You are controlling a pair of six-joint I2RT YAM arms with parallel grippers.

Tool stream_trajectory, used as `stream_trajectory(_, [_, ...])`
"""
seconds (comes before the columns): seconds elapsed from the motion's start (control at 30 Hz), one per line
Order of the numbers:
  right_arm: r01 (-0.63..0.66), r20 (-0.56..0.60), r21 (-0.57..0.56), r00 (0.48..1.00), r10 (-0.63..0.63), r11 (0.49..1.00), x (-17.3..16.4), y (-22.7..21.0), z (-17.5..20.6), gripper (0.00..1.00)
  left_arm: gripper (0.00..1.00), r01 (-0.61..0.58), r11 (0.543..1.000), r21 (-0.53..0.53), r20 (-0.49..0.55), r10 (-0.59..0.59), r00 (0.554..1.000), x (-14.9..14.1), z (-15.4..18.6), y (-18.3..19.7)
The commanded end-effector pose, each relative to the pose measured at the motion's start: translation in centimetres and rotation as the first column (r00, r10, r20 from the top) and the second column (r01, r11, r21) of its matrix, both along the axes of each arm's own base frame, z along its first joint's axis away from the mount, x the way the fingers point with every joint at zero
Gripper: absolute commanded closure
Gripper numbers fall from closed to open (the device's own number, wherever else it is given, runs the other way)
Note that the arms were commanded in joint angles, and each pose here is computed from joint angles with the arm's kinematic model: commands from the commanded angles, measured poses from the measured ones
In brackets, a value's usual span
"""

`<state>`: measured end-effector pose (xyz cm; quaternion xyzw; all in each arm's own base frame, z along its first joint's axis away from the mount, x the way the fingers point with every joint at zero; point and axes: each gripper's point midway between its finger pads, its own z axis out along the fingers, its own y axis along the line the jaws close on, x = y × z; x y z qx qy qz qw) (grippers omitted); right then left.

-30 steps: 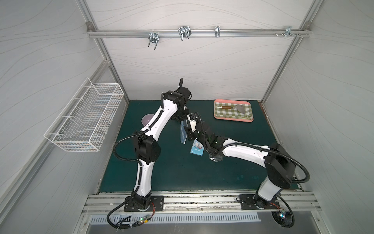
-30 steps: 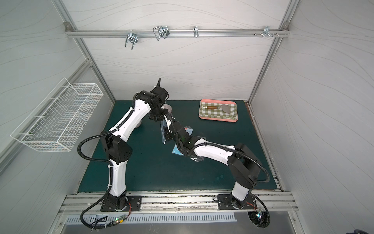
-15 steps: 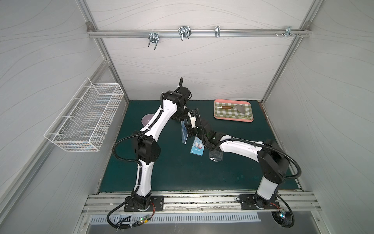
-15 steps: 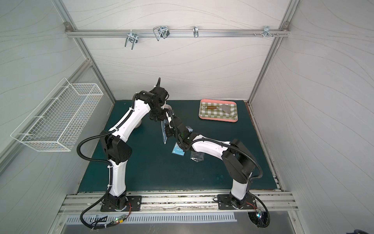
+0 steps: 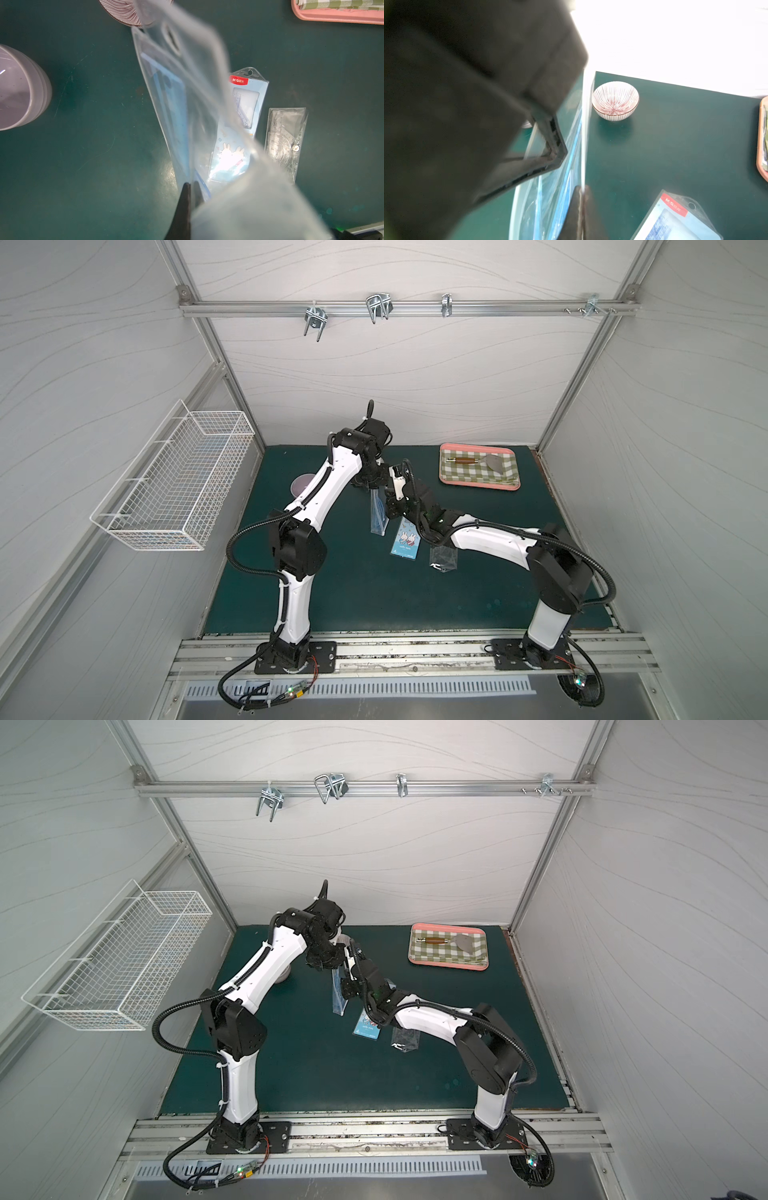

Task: Open the ruler set and take out the ruler
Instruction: Adjust the ruler set bag.

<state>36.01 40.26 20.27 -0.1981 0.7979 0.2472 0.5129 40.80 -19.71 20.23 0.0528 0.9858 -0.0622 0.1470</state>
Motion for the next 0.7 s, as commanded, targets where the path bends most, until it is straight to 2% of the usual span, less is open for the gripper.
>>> stream_trajectory(0.0, [0.009, 0.001, 0.046, 1.0, -0.009, 0.999, -0.2, -0.8, 1.3, 1.0, 0.98, -0.013, 0.997, -0.075, 0.081, 0.019, 0.996, 0.6, 2.5, -0.3])
stream_trajectory(0.27, [0.018, 0.016, 0.036, 1.0, -0.019, 0.999, -0.1, -1.8, 3.1, 1.0, 0.73, -0.006, 0.986, -0.164, 0.123, 0.027, 0.992, 0.9, 3.5, -0.9])
stream_trajectory(0.47, [0.044, 0.024, -0.127, 0.999, -0.041, 0.991, 0.5, -3.0, 3.4, 1.0, 0.57, 0.001, 0.98, -0.2, 0.131, 0.026, 0.991, 0.8, 3.5, -1.2])
stream_trajectory(0.67, [0.104, 0.044, -0.289, 0.994, -0.096, 0.952, 1.3, -5.6, 3.6, 1.0, 0.37, -0.025, 0.977, -0.214, 0.185, 0.066, 0.981, 0.7, 3.9, 0.2])
